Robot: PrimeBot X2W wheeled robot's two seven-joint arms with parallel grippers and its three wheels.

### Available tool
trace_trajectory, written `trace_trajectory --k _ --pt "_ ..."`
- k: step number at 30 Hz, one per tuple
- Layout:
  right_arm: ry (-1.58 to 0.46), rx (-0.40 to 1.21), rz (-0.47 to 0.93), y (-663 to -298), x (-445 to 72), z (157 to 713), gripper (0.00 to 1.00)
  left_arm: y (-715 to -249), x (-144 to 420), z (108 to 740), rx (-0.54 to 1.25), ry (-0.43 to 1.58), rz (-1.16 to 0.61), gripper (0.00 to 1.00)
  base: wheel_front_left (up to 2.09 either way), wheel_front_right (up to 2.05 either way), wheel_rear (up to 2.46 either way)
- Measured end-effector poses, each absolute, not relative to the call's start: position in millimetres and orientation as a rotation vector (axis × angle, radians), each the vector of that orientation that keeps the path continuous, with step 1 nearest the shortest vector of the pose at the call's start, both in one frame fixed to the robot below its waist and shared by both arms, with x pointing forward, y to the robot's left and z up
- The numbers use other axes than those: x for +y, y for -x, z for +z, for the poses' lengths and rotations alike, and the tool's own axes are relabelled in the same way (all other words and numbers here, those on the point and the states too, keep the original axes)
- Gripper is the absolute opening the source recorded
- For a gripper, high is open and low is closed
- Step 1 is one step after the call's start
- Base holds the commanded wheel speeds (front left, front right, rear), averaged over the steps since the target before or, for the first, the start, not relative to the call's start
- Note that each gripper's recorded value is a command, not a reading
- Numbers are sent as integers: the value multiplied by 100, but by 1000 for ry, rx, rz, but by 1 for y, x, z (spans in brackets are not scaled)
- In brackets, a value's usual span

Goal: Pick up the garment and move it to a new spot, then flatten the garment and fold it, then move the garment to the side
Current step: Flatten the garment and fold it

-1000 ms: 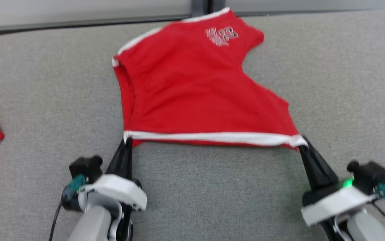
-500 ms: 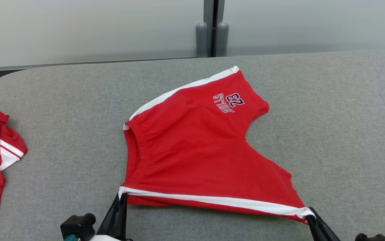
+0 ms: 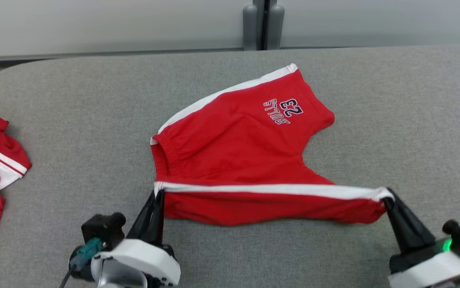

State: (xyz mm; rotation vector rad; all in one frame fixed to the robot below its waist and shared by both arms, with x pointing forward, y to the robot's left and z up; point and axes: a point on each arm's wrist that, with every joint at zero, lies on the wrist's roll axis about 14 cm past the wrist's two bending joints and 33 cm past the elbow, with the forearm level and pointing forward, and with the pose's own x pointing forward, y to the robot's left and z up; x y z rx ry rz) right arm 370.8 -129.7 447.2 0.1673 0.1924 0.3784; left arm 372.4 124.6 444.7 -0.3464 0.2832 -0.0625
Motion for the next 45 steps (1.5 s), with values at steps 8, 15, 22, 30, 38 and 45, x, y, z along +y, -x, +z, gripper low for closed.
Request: trace_trajectory --k 8,15,22,30,38,45 --pt "-74 121 461 -470 -129 456 0 -438 122 442 242 372 -74 0 0 0 0" --pt "-55 132 528 -548 -109 440 0 -487 128 429 216 371 -71 0 0 0 0" --pt "-29 163 613 -601 -76 417 0 -510 145 412 212 346 -35 0 0 0 0" --pt "-19 200 662 -632 -52 395 0 -511 155 393 253 372 0 0 0 0 0" --pt "-12 217 638 -641 -57 389 100 -511 142 383 302 405 -36 100 0 0 0" --pt "-20 181 573 -639 -80 409 100 -507 135 389 278 415 -27 100 0 0 0"
